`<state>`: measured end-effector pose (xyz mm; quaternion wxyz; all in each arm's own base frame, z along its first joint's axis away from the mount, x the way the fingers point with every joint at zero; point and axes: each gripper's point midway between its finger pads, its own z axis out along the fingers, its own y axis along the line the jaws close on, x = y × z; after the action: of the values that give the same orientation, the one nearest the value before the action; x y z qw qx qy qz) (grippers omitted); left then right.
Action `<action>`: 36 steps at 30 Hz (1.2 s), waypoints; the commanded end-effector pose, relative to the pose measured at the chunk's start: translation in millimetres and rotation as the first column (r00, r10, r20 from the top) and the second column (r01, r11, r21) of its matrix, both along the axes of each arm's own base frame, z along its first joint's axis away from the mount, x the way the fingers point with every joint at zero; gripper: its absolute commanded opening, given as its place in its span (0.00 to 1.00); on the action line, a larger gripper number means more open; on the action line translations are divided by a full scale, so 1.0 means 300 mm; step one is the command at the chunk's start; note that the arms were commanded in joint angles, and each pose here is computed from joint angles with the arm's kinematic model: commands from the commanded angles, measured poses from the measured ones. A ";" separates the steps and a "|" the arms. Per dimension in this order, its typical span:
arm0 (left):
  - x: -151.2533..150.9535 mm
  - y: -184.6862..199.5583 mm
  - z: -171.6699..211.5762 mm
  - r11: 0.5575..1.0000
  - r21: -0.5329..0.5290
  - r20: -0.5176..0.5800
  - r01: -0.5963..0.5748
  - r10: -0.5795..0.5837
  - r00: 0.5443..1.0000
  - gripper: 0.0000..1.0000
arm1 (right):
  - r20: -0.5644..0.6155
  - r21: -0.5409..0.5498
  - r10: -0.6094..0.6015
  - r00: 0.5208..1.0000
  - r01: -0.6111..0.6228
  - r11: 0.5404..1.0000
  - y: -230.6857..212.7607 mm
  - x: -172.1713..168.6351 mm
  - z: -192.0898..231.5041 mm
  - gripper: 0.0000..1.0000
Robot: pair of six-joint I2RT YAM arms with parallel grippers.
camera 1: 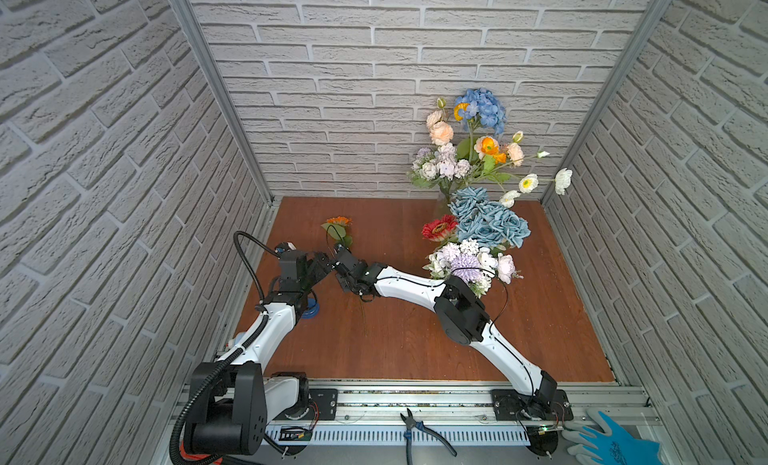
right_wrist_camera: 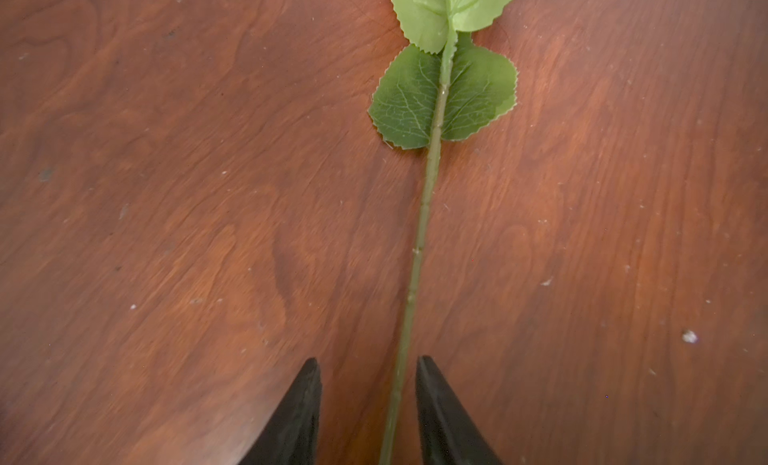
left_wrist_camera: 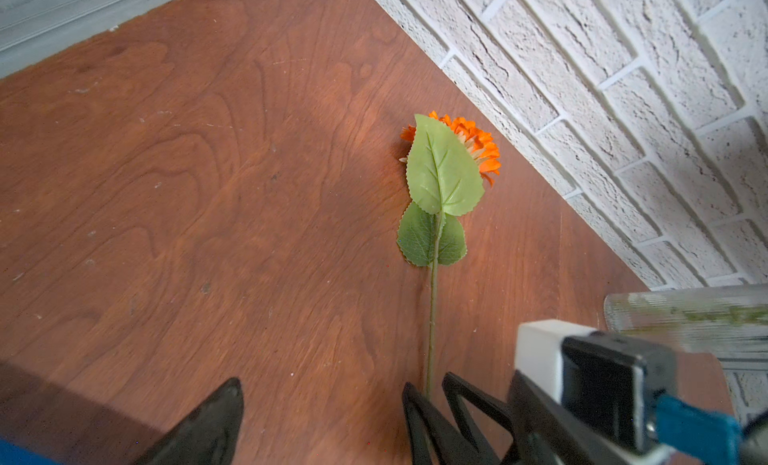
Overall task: Arrange the flowers into the vase
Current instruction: 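Close the right gripper on the lower gerbera stem below the left gripper, then raise the orange gerbera upright, holding its stem with both grippers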
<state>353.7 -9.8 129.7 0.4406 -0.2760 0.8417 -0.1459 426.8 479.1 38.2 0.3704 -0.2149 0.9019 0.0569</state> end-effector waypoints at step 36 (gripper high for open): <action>-0.018 -0.133 0.416 0.958 -0.197 0.386 0.209 -0.121 0.915 0.91 | 0.282 0.284 0.152 0.947 -0.234 0.930 -0.045 -0.088 0.749 0.05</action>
<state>345.1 -38.4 205.0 0.4987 -0.2478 0.7849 -0.2718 404.7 464.0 212.7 0.4639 -0.2355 0.8354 0.1776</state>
